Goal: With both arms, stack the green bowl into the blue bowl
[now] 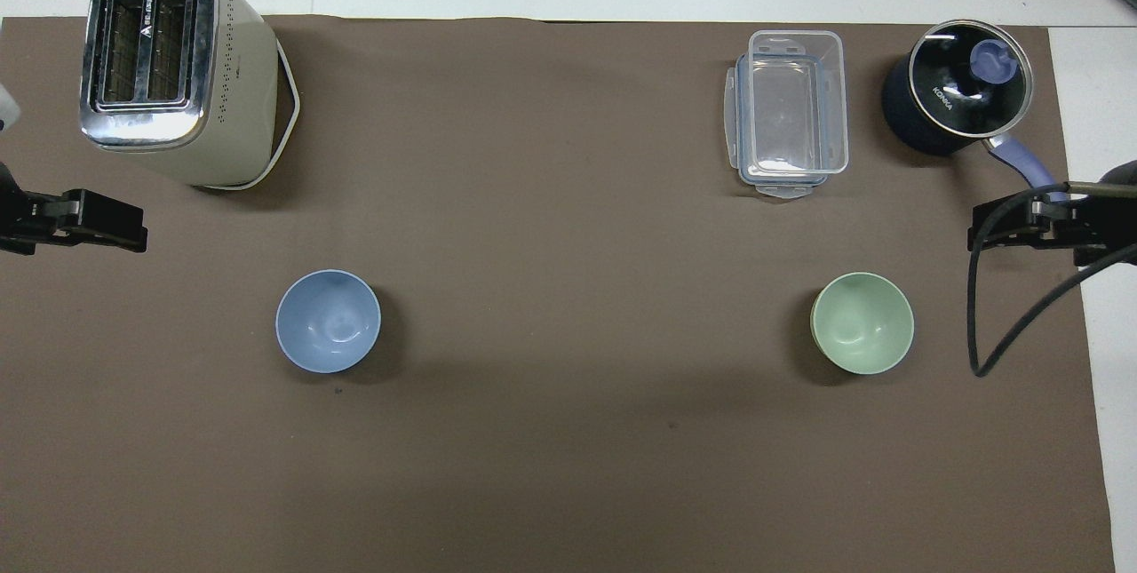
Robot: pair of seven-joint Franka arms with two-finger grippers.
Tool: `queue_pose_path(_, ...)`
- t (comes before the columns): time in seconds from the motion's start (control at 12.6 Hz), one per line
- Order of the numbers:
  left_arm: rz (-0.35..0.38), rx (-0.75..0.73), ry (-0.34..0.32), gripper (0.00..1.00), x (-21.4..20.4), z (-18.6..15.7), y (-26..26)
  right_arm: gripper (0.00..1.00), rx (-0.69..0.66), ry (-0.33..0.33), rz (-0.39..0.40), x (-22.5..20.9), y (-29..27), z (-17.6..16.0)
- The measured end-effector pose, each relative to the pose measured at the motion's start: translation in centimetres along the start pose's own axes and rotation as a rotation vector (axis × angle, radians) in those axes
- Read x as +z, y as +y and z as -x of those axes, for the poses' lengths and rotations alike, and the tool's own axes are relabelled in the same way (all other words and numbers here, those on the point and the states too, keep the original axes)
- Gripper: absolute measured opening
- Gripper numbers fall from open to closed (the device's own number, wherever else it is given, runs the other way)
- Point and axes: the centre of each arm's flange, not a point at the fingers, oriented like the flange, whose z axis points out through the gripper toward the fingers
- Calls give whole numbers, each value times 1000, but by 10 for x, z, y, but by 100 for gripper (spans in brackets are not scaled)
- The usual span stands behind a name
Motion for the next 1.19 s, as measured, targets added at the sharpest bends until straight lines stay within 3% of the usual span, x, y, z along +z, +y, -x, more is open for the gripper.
queue_pose_path(1.19, -2, 3, -21, 100, 9, 4, 1, 100, -13, 13, -8, -16, -6, 1)
